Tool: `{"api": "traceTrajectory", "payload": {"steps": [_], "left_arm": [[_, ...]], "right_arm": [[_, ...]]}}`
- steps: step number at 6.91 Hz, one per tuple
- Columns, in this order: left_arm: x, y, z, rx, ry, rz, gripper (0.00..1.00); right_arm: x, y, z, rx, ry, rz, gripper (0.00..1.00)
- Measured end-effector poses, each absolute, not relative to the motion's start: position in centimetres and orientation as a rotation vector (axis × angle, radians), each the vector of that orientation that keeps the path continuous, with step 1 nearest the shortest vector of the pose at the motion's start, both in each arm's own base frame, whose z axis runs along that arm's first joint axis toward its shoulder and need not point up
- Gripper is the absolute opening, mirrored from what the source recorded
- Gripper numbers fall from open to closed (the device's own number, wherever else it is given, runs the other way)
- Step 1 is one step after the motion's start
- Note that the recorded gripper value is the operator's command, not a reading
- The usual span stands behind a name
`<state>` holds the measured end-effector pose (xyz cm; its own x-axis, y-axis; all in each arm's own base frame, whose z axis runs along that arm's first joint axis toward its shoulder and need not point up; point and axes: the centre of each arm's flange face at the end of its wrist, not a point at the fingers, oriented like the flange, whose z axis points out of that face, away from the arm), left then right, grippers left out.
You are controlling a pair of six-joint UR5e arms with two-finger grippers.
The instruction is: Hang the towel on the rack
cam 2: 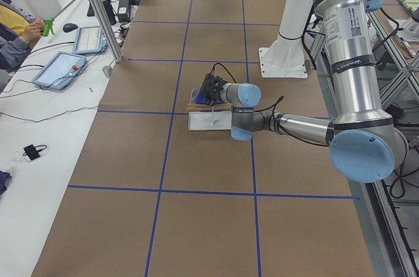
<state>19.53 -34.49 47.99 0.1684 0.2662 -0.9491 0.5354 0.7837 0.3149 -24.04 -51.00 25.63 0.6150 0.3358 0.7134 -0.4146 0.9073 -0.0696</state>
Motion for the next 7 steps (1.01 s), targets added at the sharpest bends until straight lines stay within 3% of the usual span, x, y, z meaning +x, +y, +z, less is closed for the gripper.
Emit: {"api": "traceTrajectory", "payload": {"steps": [3,4,5,6,7], "left_arm": [[17.4,-34.6,52.7,0.68,1.417,-0.313,0.0],[17.1,-34.7,53.4,0.677,1.406,-0.326,0.11],[16.9,-34.8,53.8,0.677,1.398,-0.334,0.43],[16.8,-34.9,54.1,0.675,1.392,-0.337,0.97],[16.8,-34.9,54.4,0.674,1.386,-0.34,0.98]], "right_arm": [[-23.3,-51.3,25.6,0.113,-0.799,0.444,1.0],[-22.9,-51.5,25.5,0.117,-0.8,0.452,1.0],[-22.5,-51.6,25.4,0.12,-0.802,0.457,1.0],[-22.3,-51.7,25.3,0.123,-0.803,0.461,1.0],[-22.1,-51.8,25.3,0.124,-0.804,0.464,1.0]]}}
